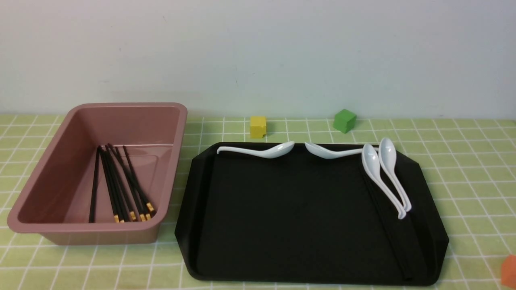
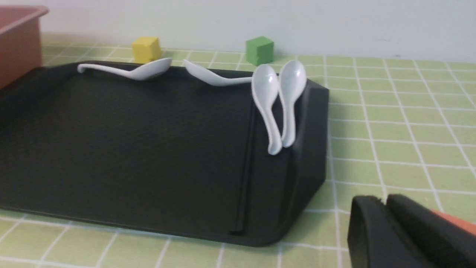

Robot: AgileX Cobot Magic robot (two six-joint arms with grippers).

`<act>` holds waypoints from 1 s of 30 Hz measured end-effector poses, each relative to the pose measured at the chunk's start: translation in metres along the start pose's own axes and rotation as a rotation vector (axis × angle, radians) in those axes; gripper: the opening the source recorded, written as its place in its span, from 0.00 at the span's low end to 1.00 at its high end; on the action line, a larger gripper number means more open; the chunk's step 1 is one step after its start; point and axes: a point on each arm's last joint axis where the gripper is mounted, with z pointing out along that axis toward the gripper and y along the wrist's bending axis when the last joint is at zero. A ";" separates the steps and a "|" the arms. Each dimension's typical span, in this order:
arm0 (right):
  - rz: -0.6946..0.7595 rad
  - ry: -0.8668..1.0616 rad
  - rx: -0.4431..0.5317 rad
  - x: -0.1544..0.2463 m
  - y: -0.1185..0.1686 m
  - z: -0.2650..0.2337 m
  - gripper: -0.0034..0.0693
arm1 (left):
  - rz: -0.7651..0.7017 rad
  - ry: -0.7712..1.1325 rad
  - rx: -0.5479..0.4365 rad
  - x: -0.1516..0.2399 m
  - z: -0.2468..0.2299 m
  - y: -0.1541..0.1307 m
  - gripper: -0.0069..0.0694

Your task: On green tablecloth take chopsticks from black tray and put them in box.

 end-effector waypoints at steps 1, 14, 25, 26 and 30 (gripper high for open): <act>0.005 0.011 0.025 0.002 -0.002 -0.001 0.16 | 0.000 0.000 0.000 0.000 0.000 0.000 0.40; 0.033 0.077 0.132 0.007 -0.008 -0.003 0.18 | 0.000 0.000 0.000 0.000 0.000 0.000 0.40; 0.033 0.078 0.132 0.007 -0.008 -0.003 0.19 | 0.000 0.000 0.000 0.000 0.000 0.000 0.40; 0.033 0.078 0.132 0.007 -0.008 -0.003 0.20 | 0.000 0.000 0.000 0.000 0.000 0.000 0.40; 0.033 0.078 0.132 0.007 -0.008 -0.003 0.20 | 0.000 0.000 0.000 0.000 0.000 0.000 0.40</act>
